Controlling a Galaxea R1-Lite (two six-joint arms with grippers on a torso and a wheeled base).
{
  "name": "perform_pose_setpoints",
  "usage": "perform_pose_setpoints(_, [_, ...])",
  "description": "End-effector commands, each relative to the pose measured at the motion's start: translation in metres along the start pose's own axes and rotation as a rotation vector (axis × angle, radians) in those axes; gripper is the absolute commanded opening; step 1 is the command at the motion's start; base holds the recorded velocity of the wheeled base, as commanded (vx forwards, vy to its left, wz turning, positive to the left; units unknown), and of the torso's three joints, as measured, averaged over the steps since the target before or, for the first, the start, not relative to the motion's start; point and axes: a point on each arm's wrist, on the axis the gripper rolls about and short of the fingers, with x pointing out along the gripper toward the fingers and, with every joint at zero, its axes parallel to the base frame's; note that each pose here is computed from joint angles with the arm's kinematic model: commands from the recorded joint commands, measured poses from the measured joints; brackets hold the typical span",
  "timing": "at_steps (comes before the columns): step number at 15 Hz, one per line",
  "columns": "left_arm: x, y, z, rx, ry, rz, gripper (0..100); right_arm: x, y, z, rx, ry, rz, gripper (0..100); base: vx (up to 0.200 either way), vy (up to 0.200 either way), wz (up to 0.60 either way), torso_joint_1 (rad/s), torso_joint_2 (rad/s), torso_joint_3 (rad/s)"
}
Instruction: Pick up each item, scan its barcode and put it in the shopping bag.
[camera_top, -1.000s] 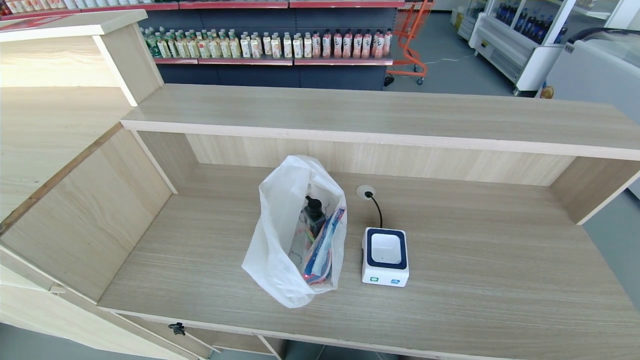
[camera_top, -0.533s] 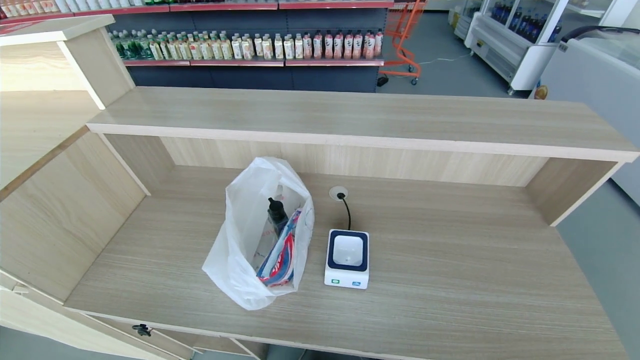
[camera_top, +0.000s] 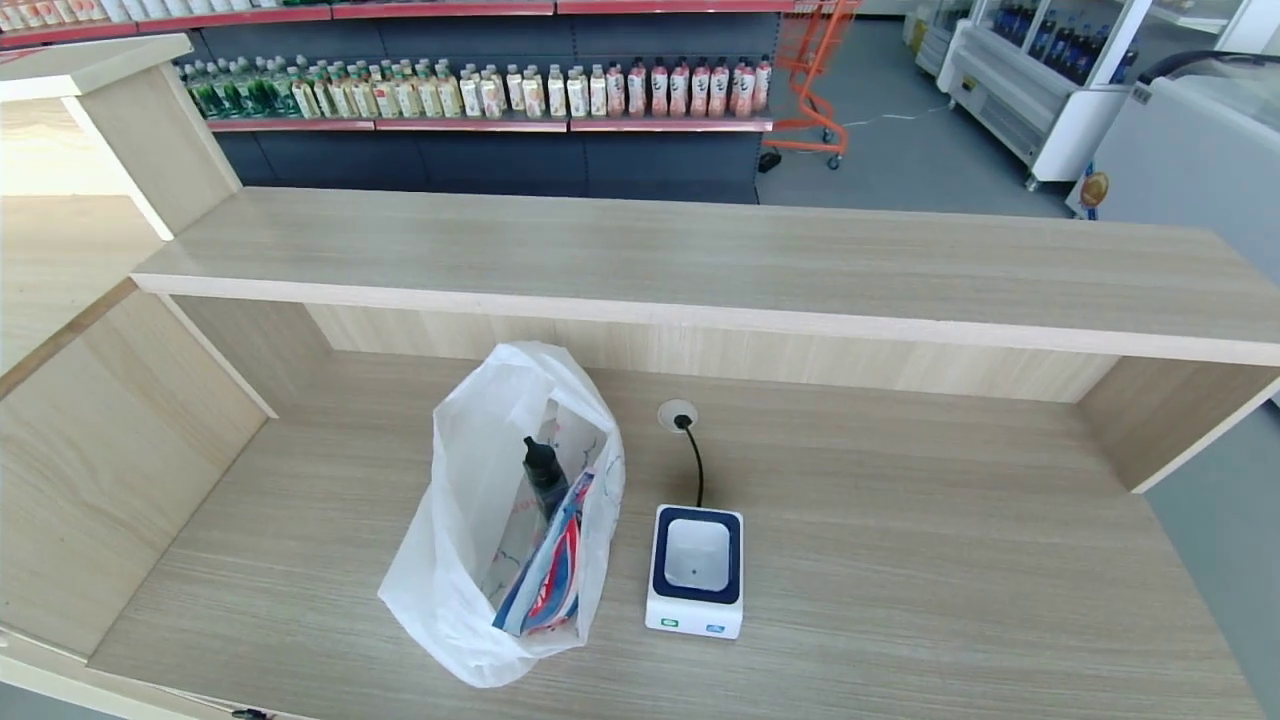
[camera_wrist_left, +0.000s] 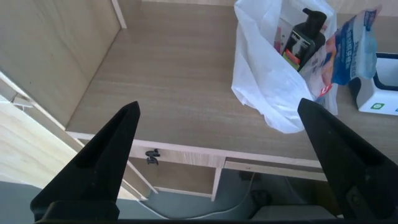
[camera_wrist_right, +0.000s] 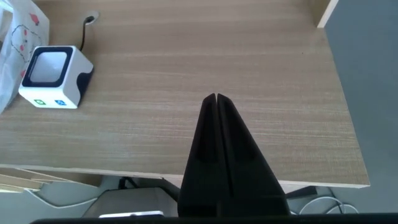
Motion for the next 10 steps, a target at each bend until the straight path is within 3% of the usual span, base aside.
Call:
perform_pose_setpoints(1, [-0.0001,0.0000,0.0000,-0.001,-0.002,-0.001,100,0.0002,0.0000,0.0001,-0.002,0.003,0.001,0,0.000,0.000,0.00,0.000,0.00,0.000])
perform_pose_setpoints(10, [-0.0002,0.0000,-0.0001,0.000,-0.003,-0.001,100,0.0002,-0.0002,0.0003,0.003,0.001,-0.008,0,0.000,0.000,0.00,0.000,0.00,0.000])
